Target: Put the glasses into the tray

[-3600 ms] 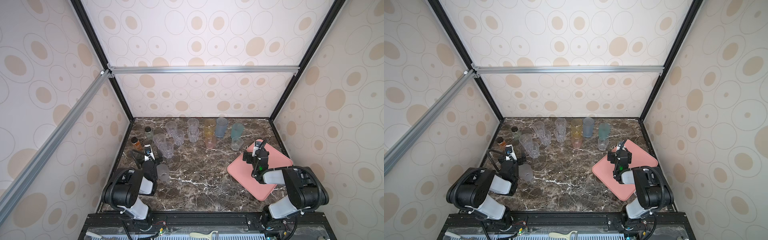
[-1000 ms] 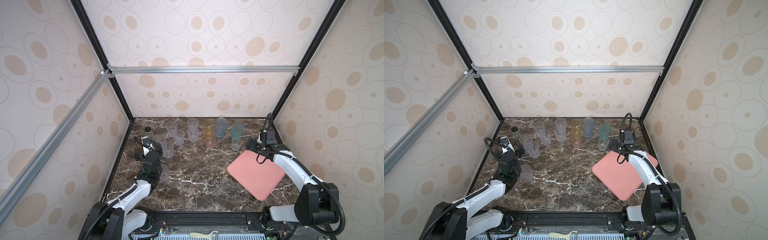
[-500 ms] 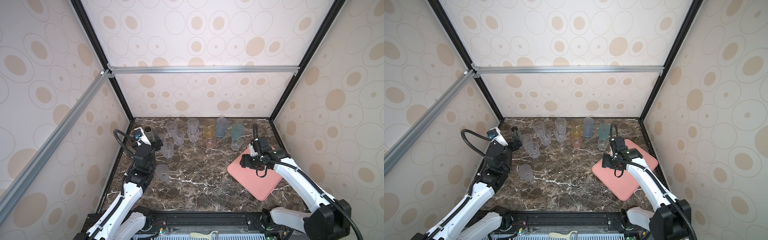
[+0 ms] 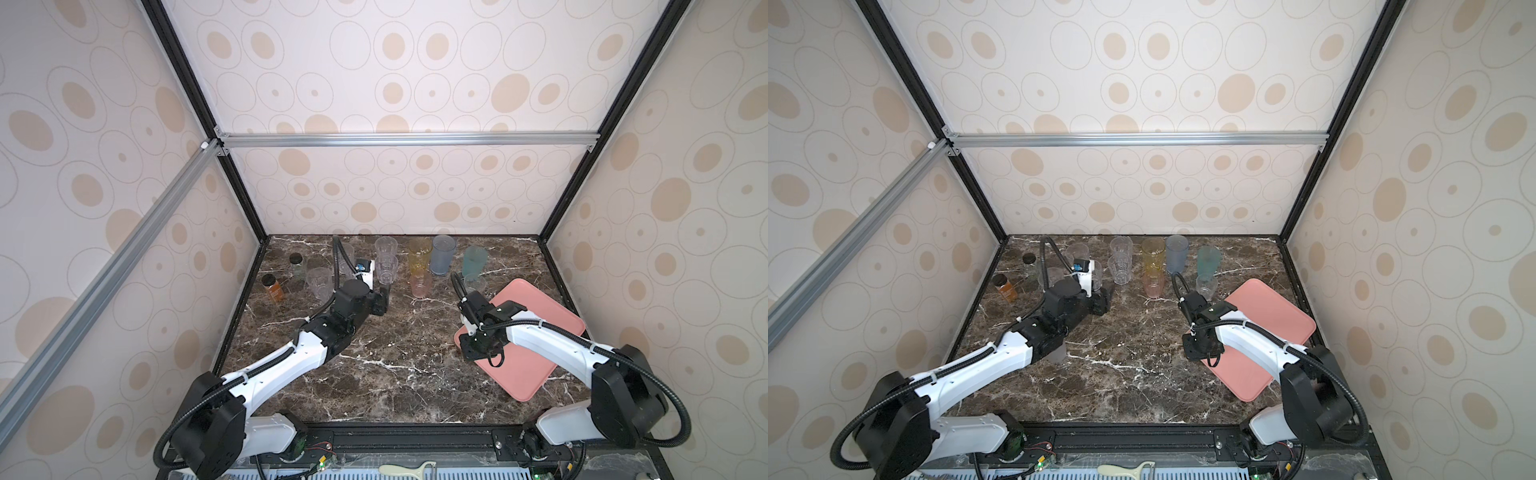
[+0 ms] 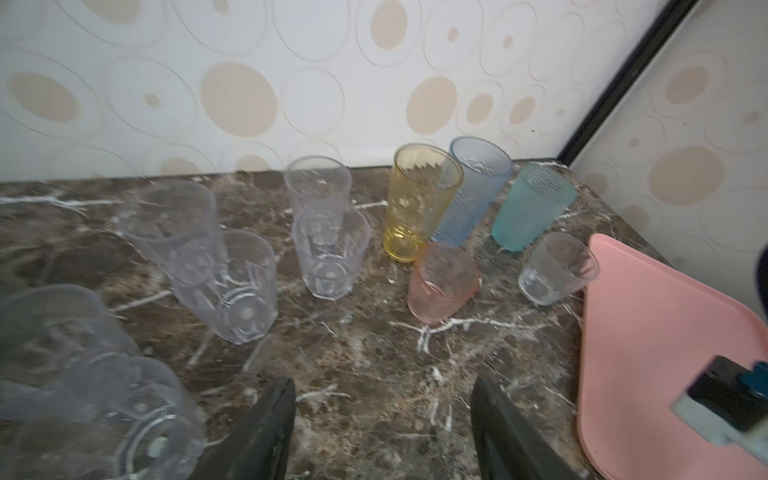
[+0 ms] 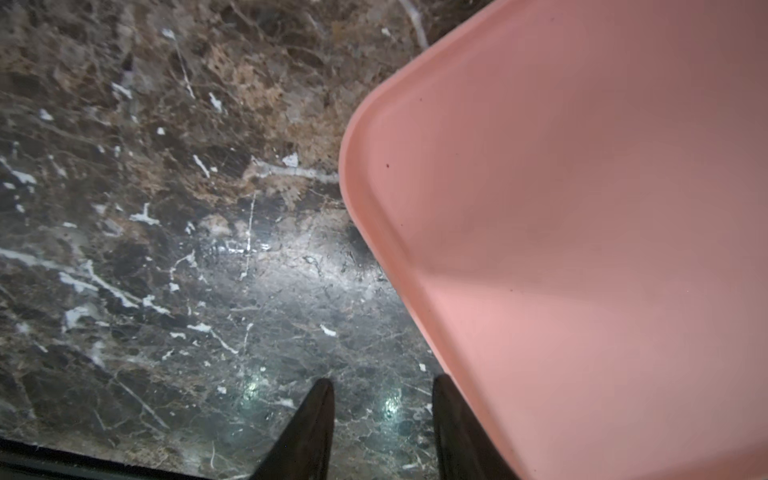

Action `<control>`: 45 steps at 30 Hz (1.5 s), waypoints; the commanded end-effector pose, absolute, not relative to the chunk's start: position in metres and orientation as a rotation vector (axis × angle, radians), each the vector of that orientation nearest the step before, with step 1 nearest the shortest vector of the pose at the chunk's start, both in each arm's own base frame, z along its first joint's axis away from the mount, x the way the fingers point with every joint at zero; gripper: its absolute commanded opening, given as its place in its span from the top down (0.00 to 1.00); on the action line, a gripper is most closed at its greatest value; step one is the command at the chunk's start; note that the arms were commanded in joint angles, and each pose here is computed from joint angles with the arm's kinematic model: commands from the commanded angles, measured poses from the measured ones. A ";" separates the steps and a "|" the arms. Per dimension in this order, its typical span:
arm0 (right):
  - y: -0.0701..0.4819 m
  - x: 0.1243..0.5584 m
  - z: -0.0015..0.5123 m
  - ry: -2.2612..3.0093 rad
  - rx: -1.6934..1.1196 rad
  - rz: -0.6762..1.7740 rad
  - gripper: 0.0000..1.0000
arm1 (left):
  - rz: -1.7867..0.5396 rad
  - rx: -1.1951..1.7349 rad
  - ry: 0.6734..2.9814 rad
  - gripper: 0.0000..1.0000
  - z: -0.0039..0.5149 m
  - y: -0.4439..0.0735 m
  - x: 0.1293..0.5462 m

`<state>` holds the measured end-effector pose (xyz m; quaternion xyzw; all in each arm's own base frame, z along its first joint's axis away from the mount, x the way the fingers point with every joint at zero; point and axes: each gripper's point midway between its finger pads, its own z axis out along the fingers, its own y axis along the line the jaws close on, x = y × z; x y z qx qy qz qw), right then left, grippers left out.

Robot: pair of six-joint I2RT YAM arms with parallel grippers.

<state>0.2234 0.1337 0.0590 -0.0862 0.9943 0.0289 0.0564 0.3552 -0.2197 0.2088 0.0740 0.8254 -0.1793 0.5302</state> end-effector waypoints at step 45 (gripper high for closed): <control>0.178 0.249 0.016 3.053 -0.142 0.209 0.95 | -0.280 0.194 1.904 0.32 0.218 -0.208 0.353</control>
